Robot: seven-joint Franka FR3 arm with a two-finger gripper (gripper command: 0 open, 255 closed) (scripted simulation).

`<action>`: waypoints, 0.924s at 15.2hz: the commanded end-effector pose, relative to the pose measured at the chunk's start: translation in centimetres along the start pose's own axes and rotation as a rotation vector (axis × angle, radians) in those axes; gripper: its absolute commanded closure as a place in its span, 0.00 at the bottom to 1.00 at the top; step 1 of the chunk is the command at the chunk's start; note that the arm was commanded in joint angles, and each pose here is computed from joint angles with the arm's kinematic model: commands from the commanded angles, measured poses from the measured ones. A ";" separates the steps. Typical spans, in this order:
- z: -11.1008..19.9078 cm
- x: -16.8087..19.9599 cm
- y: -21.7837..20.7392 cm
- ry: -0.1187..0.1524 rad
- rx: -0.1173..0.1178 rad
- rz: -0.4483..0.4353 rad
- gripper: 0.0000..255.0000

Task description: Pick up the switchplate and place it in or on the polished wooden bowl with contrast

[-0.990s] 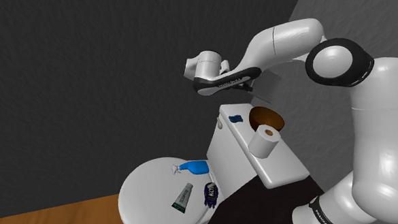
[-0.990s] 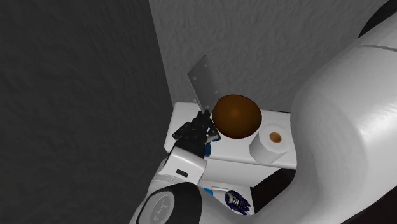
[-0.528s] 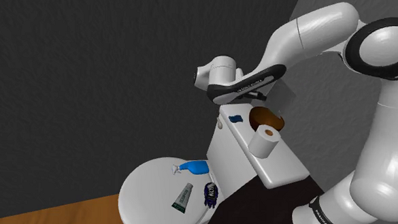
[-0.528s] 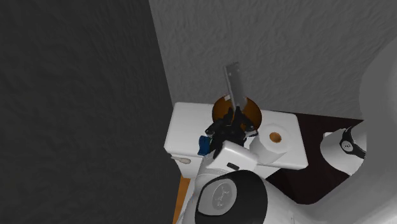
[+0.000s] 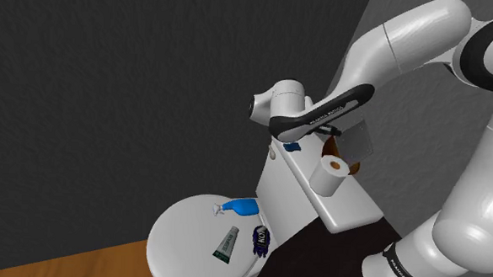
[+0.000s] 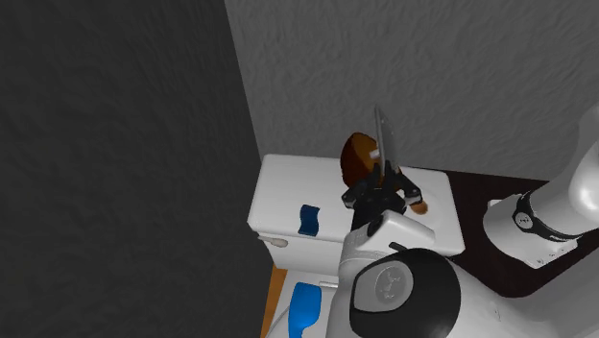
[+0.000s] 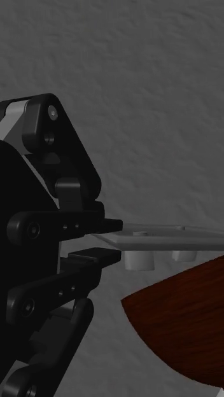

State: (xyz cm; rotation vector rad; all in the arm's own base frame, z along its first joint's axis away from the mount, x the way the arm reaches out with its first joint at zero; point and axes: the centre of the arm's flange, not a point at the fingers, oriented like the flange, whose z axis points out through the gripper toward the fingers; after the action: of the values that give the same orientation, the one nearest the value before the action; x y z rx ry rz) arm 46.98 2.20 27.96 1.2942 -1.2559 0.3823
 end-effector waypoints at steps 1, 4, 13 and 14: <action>0.3 -0.9 -0.5 0.000 0.000 0.000 1.00; 0.6 -2.2 -1.3 0.000 0.000 0.000 1.00; 1.4 -5.3 -3.1 0.000 0.000 0.000 1.00; 1.4 -5.3 -3.1 0.000 0.000 0.000 1.00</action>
State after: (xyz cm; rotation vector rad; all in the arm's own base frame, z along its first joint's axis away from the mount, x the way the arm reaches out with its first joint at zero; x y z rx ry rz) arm 46.38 2.05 22.97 1.2252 -1.2185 0.3835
